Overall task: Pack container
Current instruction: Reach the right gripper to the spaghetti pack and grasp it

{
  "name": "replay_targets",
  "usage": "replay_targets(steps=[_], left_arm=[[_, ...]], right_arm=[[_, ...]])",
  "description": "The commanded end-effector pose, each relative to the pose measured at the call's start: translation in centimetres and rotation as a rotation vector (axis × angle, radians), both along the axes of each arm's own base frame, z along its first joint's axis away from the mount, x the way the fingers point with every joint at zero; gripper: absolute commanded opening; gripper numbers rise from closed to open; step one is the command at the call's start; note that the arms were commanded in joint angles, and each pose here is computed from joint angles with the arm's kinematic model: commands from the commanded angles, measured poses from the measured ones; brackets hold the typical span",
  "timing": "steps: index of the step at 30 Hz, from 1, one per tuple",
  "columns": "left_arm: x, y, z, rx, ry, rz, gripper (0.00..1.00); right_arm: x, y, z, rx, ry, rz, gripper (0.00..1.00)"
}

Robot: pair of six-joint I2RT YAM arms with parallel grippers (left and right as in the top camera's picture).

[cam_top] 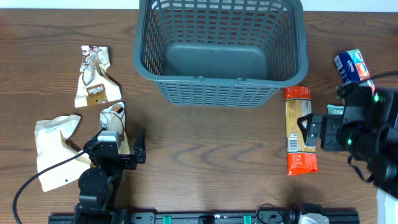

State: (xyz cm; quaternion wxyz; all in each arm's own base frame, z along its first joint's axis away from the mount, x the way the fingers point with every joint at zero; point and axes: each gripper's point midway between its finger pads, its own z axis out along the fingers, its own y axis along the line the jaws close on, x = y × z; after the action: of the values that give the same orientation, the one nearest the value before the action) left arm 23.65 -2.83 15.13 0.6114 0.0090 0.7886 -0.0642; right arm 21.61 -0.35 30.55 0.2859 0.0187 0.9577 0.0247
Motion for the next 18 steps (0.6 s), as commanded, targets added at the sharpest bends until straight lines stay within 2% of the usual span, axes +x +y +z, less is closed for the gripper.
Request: replay_targets(steps=[1, 6, 13, 18], left_arm=[[0.0, 0.1, 1.1, 0.028, -0.023, 0.003, 0.99], [0.0, 0.1, 1.1, 0.032, -0.022, 0.002, 0.98], [0.0, 0.1, 1.1, 0.035, -0.022, 0.001, 0.99], [0.0, 0.1, 1.1, 0.035, -0.022, 0.001, 0.99]], right_arm=[[0.4, -2.5, 0.0, -0.118, 0.041, -0.068, 0.99], [1.7, -5.5, -3.6, -0.197, 0.167, -0.134, 0.99], [4.8, -6.7, -10.6, -0.123, 0.252, -0.158, 0.99], [5.8, -6.8, -16.4, -0.104, 0.338, -0.150, 0.99]])
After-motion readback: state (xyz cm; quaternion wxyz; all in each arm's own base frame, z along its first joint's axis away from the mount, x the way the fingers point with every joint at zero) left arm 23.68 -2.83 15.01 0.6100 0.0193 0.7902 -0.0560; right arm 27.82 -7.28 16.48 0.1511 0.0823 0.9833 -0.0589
